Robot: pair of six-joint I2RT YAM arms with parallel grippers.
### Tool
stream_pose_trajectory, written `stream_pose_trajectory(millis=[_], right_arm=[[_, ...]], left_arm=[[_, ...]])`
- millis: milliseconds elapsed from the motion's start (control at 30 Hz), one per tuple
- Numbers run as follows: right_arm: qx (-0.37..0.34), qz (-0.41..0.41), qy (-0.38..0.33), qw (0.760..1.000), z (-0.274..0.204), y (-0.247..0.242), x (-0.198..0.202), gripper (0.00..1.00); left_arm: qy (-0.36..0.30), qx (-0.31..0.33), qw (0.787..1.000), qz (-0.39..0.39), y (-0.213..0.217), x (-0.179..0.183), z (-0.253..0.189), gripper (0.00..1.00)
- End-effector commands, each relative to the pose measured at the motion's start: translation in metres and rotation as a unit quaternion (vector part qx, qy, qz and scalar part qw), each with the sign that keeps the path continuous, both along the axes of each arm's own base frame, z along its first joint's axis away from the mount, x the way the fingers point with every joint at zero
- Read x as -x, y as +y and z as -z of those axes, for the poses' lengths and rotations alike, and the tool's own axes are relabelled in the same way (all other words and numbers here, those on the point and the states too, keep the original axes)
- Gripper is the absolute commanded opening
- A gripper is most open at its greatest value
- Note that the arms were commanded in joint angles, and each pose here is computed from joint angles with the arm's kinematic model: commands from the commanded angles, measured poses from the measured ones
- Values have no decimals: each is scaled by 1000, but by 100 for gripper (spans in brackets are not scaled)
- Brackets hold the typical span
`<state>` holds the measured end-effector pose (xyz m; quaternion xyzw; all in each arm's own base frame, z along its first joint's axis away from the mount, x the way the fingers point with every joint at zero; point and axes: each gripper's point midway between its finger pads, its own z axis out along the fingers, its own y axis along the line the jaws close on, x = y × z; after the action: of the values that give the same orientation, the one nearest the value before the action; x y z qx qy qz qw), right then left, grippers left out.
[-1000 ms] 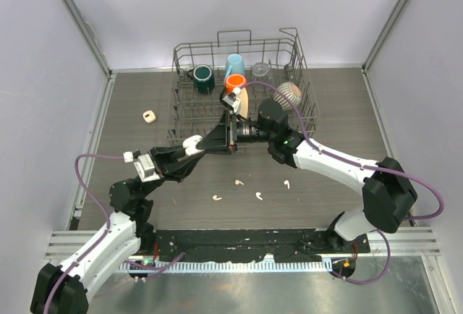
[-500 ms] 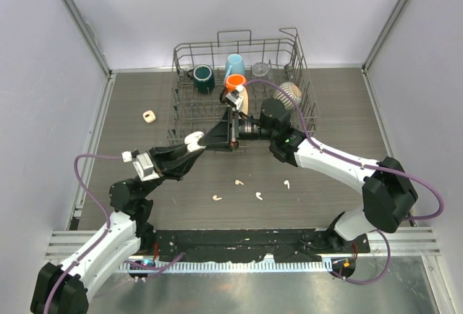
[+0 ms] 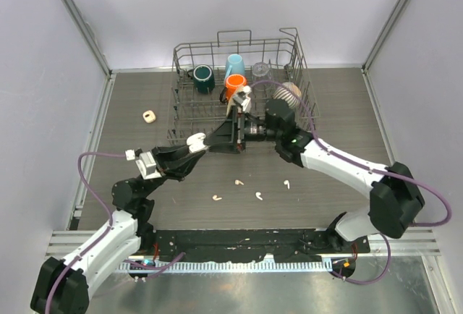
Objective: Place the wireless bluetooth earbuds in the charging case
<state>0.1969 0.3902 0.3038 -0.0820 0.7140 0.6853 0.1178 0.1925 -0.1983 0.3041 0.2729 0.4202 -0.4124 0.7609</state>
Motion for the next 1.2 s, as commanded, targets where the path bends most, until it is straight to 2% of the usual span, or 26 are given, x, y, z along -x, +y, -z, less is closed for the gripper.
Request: stream_pose_trajectory(millis=[0, 33, 67, 100, 133, 167, 200, 267, 333, 367, 400, 433, 533, 600, 767, 1000, 1167], right_arm=[[34, 96, -72, 992, -18, -43, -25, 76], [84, 116, -59, 988, -4, -57, -28, 77], [130, 167, -92, 973, 7, -74, -45, 77], [147, 197, -125, 961, -6, -90, -44, 80], [209, 211, -111, 948, 16, -108, -39, 85], [268, 268, -137, 915, 29, -133, -55, 85], [301, 288, -145, 898, 33, -150, -55, 85], [411, 323, -129, 843, 70, -194, -53, 86], [462, 332, -106, 816, 94, -218, -42, 87], [471, 336, -99, 810, 101, -224, -39, 89], [483, 330, -82, 807, 118, -230, -31, 96], [472, 320, -90, 816, 120, -228, -25, 100], [478, 299, -62, 824, 154, -232, -7, 100], [491, 292, -33, 820, 176, -236, 3, 100], [496, 309, -12, 811, 206, -234, -5, 100], [502, 348, -21, 792, 238, -242, -20, 95], [472, 379, -50, 794, 246, -244, -29, 88]], left_arm=[[-31, 36, 999, -18, 13, 10, -13, 0], [-32, 41, 998, -19, 15, 13, -14, 0], [-27, 45, 998, -22, 17, 13, -10, 0], [-34, 49, 998, -23, 19, 17, -11, 0], [-33, 51, 998, -25, 21, 19, -11, 0], [-21, 46, 998, -26, 21, 18, -3, 0], [-29, 52, 998, -28, 24, 22, -7, 0], [-22, 54, 998, -30, 25, 23, -1, 0], [-32, 62, 997, -28, 28, 29, -5, 0], [-27, 61, 997, -26, 28, 30, -3, 0], [-29, 59, 998, -22, 27, 32, -3, 0], [-36, 62, 997, -18, 28, 37, -6, 0], [-35, 61, 997, -11, 28, 42, -5, 0], [-38, 61, 997, -12, 29, 44, -7, 0], [-34, 56, 998, -20, 31, 44, -5, 0], [-31, 55, 998, -12, 30, 46, -5, 0], [-33, 51, 998, -6, 28, 48, -7, 0]])
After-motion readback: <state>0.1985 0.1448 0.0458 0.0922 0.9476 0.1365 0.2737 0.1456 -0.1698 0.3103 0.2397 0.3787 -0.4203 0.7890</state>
